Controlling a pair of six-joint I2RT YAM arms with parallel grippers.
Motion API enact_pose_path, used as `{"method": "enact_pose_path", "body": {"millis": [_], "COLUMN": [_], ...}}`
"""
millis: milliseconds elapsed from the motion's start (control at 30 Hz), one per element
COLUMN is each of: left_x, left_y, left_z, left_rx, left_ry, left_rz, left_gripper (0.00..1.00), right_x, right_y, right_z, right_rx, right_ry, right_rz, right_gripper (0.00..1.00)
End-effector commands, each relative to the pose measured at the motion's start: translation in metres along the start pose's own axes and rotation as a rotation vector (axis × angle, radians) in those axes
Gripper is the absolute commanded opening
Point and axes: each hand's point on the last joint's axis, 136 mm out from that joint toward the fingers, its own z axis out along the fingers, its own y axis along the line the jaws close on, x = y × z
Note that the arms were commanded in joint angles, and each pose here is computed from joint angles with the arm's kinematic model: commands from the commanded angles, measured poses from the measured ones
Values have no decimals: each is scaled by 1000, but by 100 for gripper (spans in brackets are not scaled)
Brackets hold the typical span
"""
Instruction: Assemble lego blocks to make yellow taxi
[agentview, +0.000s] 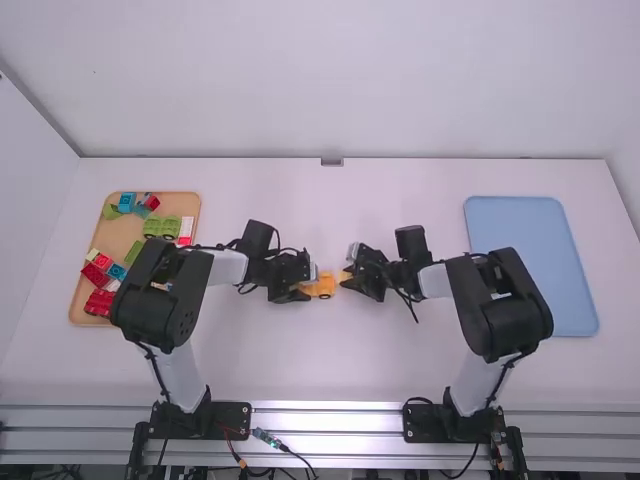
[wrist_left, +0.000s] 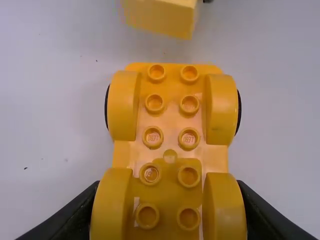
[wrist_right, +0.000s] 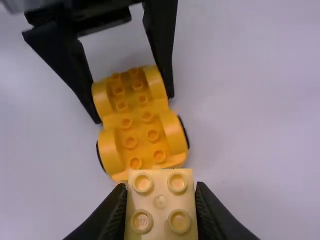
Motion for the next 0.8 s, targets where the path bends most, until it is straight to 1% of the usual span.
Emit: {"method": "enact_pose_path", "body": {"millis": [0,100,200,333,433,533,633,767], "left_x": [35,32,31,30,24,20,20,20], "left_y": [-15,-16,-16,-16,-20,-22,-22,-21], "left_z": [7,8,8,8,8,8,8,8], "left_rx": [19,26,26,28,48,60,60,56], "left_ry": [133,110,106,102,64,42,42,43], "left_rz": [-18,-16,-15,-16,4,41,33,33], "left_gripper": [2,2,2,2,2,2,2,2], "right_x": [-20,-30,-33,-35,-34,-35,-33,-31], "right_y": [-7,-3,0,5,10,8,13,14], "right_z": [-4,-5,-6,0,11,24,24,22], "right_rx": [2,-35,-52,-68,-89,-92,-116,-127], "right_ry": [-42,-88,-107,-107,-88,-52,-43,-48], "right_rz": [-56,-92,-110,-120,-148,-119,-146,-141], "right_gripper": [15,14,13,13,11,8,6,6]}}
